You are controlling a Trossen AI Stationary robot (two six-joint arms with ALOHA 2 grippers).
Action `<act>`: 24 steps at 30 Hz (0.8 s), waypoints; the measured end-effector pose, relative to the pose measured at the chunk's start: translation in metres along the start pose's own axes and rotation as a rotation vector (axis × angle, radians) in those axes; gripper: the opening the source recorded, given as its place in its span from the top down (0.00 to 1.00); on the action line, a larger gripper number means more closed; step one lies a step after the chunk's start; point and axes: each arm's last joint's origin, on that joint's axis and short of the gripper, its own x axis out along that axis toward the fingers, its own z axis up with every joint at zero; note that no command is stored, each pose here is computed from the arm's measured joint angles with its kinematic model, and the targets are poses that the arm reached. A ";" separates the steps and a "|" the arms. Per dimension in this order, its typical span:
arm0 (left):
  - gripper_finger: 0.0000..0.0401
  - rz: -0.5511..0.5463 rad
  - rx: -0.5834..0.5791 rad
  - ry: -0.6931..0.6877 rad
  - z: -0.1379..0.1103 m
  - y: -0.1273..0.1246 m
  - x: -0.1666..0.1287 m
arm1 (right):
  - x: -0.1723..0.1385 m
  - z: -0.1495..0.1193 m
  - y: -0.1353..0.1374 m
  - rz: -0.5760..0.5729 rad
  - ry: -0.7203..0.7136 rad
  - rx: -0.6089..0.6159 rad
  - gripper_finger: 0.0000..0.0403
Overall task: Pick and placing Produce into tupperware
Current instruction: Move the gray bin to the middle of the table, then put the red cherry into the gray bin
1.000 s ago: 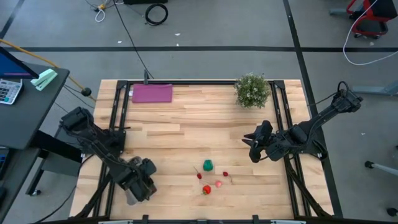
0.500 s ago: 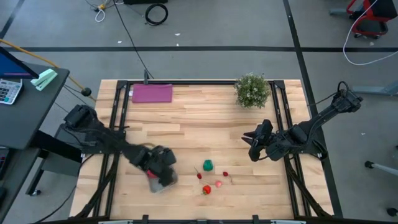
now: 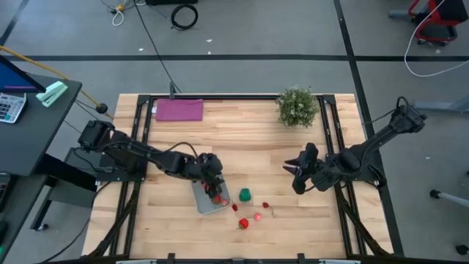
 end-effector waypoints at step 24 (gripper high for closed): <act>0.69 -0.110 0.261 -0.120 0.082 -0.059 -0.068 | 0.052 -0.095 0.082 0.157 0.269 0.163 0.74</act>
